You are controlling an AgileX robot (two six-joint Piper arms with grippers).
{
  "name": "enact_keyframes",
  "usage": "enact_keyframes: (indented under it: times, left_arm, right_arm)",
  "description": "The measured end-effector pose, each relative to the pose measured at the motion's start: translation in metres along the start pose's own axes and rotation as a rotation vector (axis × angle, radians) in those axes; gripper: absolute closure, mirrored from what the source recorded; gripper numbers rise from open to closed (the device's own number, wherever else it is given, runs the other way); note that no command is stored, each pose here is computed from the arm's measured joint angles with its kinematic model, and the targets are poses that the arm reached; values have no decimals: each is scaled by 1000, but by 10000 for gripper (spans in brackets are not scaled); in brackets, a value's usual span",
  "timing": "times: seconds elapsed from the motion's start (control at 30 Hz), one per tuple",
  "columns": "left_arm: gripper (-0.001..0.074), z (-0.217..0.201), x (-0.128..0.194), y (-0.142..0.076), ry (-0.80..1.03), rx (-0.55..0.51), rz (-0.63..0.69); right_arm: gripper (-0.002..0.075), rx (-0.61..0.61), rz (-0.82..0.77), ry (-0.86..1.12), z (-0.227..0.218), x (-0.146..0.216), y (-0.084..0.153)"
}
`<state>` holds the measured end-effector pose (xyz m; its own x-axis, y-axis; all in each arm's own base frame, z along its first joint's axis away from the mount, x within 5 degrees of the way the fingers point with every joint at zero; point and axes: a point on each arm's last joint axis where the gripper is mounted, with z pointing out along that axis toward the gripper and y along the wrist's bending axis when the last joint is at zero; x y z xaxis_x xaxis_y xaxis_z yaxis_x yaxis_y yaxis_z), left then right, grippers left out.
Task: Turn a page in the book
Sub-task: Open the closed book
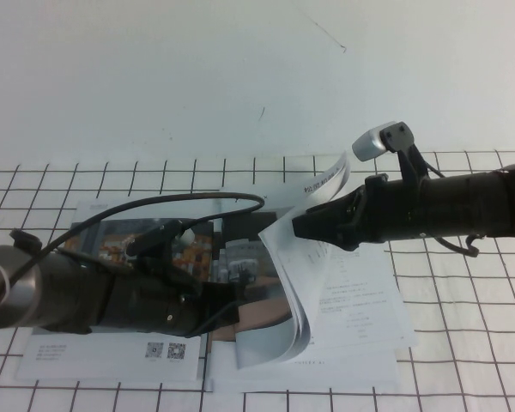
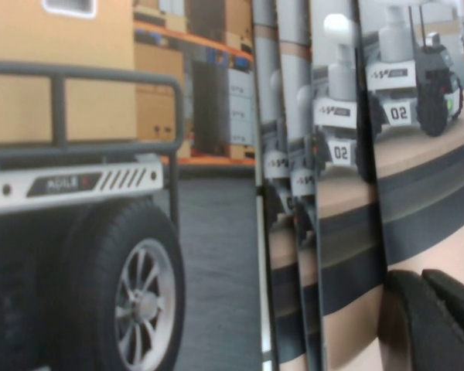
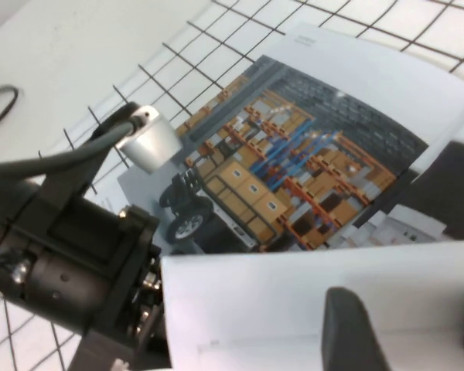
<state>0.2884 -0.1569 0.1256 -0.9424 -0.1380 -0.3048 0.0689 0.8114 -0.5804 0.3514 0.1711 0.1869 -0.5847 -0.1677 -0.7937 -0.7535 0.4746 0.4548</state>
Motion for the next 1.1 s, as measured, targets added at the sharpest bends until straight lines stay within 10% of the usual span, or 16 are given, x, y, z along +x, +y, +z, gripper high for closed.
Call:
enact_keyframes:
  times: [1.1]
  left_arm:
    - [738, -123, -24, -71, -356, 94, 339]
  right_arm:
    - [393, -39, -26, 31, 1, -9, 4]
